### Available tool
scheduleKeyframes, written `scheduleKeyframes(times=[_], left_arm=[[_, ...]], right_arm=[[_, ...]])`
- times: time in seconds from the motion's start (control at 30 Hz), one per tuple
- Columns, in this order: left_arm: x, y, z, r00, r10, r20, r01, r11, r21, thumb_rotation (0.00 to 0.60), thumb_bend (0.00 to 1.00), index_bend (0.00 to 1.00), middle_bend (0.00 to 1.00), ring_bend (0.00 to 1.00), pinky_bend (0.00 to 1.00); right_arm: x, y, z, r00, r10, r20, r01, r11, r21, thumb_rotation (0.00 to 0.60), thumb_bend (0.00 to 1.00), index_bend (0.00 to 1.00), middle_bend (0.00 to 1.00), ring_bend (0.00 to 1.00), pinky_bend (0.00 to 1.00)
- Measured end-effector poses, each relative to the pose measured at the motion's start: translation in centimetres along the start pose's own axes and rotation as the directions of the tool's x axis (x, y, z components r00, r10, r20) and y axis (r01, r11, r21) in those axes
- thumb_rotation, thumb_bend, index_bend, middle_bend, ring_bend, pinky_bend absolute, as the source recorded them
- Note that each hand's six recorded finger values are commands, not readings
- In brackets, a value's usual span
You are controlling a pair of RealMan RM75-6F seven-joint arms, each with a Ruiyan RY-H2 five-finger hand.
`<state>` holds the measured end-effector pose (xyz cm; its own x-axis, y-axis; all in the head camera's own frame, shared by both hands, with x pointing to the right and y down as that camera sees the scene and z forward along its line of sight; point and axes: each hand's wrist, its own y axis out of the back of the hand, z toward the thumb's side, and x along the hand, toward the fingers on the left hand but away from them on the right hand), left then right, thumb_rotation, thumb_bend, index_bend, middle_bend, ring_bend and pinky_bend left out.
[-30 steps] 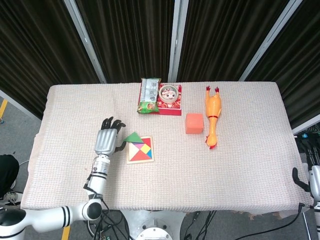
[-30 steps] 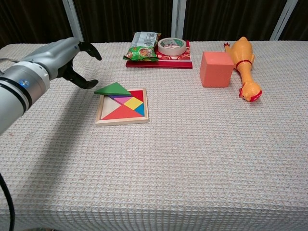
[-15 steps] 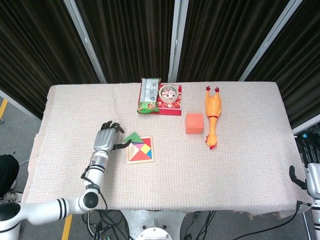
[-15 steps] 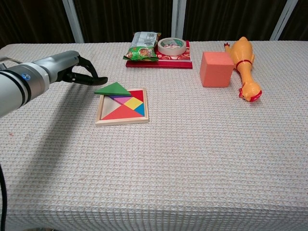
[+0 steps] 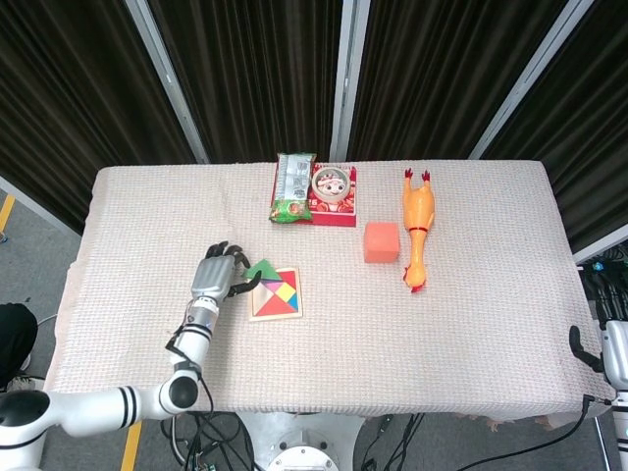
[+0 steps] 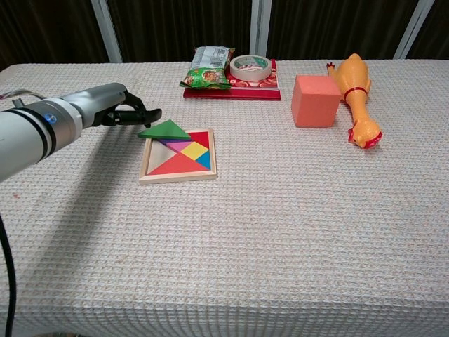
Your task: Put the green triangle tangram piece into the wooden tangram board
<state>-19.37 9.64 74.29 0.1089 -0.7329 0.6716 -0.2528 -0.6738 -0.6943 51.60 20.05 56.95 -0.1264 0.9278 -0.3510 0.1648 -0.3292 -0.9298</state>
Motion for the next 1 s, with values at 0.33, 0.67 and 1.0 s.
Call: scheduleKeyframes(times=[0.33,0.67,1.0], left_arm=[[-0.5,-0.4,0.7,1.0,-0.005,0.025,0.005,1.0,0.02,0.159,0.31,0.38,0.14,0.0,0.0],[-0.7,-0.6,1.1,0.999,-0.005,0.038,0.004,1.0,0.026,0.159,0.31,0.38,0.14,0.0,0.0],[-0.7,-0.2,1.9,0.997,0.016,0.071,-0.019,0.999,0.042,0.157,0.31,0.31,0.13,0.0,0.0]], right_arm=[[0.0,-0.2,-0.2,1.0,0.003,0.004,-0.003,1.0,-0.001,0.6,0.42,0.0,0.0,0.0,0.0],[-0.1,-0.3,-0.1,1.0,0.004,0.004,-0.004,1.0,-0.002,0.6,0.43,0.0,0.0,0.0,0.0],[0.0,-0.4,-0.2,1.0,0.007,0.006,-0.007,1.0,-0.002,0.6,0.43,0.0,0.0,0.0,0.0]])
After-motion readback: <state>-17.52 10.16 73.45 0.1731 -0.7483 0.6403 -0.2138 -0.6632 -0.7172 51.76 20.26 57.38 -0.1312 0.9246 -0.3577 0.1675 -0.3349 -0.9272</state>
